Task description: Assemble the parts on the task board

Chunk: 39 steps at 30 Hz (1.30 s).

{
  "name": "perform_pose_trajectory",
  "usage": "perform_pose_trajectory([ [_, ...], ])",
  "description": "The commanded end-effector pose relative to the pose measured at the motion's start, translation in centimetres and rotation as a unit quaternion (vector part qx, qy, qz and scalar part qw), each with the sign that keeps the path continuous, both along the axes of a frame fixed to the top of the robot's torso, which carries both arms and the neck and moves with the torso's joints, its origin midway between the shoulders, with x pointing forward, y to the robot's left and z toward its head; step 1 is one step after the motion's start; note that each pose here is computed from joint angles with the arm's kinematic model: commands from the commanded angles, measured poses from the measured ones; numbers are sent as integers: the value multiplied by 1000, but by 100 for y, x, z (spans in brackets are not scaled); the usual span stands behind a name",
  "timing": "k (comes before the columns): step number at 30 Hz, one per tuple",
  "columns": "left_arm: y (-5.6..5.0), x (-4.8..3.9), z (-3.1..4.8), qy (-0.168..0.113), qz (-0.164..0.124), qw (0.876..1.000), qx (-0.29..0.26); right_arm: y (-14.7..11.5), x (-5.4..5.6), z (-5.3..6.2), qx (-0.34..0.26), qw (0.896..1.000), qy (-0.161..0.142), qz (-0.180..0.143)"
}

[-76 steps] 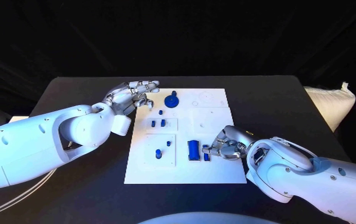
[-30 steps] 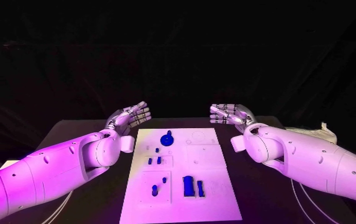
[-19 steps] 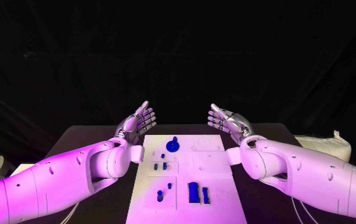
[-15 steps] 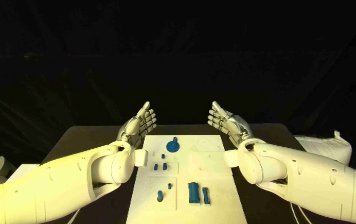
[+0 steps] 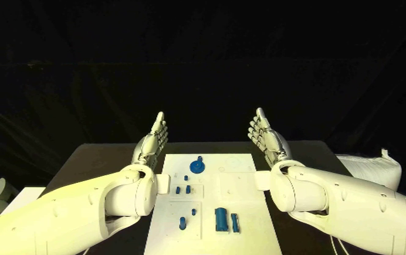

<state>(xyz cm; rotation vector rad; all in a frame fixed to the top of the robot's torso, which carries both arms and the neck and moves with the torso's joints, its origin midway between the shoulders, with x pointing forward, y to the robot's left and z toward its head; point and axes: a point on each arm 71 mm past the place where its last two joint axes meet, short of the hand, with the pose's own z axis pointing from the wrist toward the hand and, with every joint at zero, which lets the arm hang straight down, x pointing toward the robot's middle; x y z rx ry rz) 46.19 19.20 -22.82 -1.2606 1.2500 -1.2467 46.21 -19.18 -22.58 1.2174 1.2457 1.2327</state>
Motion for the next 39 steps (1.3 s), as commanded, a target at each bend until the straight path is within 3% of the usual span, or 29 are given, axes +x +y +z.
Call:
perform_pose_trajectory([
  [1, 5, -2, 40, -24, 10, 1000, 17, -6, -4, 16, -1, 1000, -11, -9],
  [39, 5, -2, 40, -24, 10, 1000, 17, -6, -4, 16, -1, 1000, -11, -9],
])
